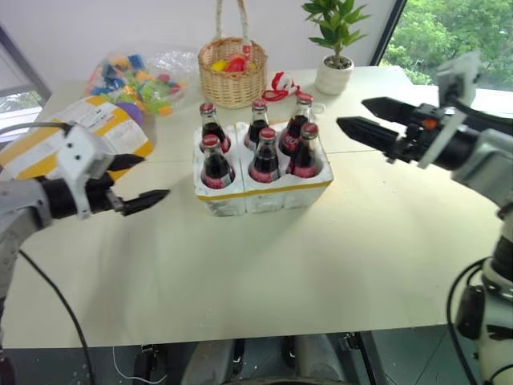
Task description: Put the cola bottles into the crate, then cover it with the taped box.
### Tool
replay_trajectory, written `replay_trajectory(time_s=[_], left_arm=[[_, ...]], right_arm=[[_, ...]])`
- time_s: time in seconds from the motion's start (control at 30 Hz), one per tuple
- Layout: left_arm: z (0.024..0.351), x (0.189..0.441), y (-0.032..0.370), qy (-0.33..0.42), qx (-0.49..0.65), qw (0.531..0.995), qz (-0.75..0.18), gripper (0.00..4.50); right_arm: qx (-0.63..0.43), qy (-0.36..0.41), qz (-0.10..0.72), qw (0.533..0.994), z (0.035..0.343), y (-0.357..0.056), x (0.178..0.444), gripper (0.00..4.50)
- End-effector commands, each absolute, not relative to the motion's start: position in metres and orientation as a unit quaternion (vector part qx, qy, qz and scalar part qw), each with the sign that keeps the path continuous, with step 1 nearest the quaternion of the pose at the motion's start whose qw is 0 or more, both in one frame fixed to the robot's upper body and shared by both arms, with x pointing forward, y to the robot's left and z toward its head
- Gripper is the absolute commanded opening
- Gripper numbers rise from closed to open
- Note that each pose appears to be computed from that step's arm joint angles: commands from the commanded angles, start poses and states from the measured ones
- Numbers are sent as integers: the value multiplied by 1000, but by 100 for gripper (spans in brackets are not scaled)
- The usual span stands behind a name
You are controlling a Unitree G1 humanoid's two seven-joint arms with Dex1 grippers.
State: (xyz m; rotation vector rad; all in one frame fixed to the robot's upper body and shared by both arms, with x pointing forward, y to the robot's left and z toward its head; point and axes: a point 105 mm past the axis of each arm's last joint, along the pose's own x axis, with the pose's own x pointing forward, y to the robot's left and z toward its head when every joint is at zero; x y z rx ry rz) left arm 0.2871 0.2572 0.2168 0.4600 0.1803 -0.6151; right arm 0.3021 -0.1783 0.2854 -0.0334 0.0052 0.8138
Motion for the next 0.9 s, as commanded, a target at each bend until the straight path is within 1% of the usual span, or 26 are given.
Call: replay_trajectory(time_s=[0.03, 0.07, 0.13, 0.17, 0.23, 0.33, 0.47, 0.57, 0.73, 0.9], left_arm=[[227, 283, 311, 99, 304, 930, -182, 450], [222, 282, 330, 117, 330, 926, -144, 450], [214, 279, 354, 142, 368, 914, -99, 450], [205, 278, 371, 167, 409, 895, -69, 450], [191, 276, 399, 207, 454, 866, -19, 450], [179, 275, 423, 236, 521, 820, 13, 450], [168, 274, 446, 256, 577, 775, 41, 450], [159, 283, 455, 248, 581, 773, 60, 450], [143, 305, 454, 223, 587, 775, 73, 450], [128, 317, 451, 213, 591, 774, 77, 450]], right_arm=[[-54, 4, 411, 910, 288, -182, 285, 446], [-60, 5, 412, 909, 287, -183, 282, 446], [-63, 5, 415, 908, 287, -184, 280, 446], [-61, 3, 420, 905, 288, -182, 278, 446], [-61, 0, 424, 904, 289, -181, 278, 446], [-68, 3, 412, 909, 288, -183, 280, 446], [-66, 4, 400, 914, 289, -189, 281, 446], [-65, 4, 394, 917, 290, -192, 280, 446], [-67, 5, 384, 921, 293, -197, 281, 446], [-75, 2, 377, 923, 299, -199, 281, 446]])
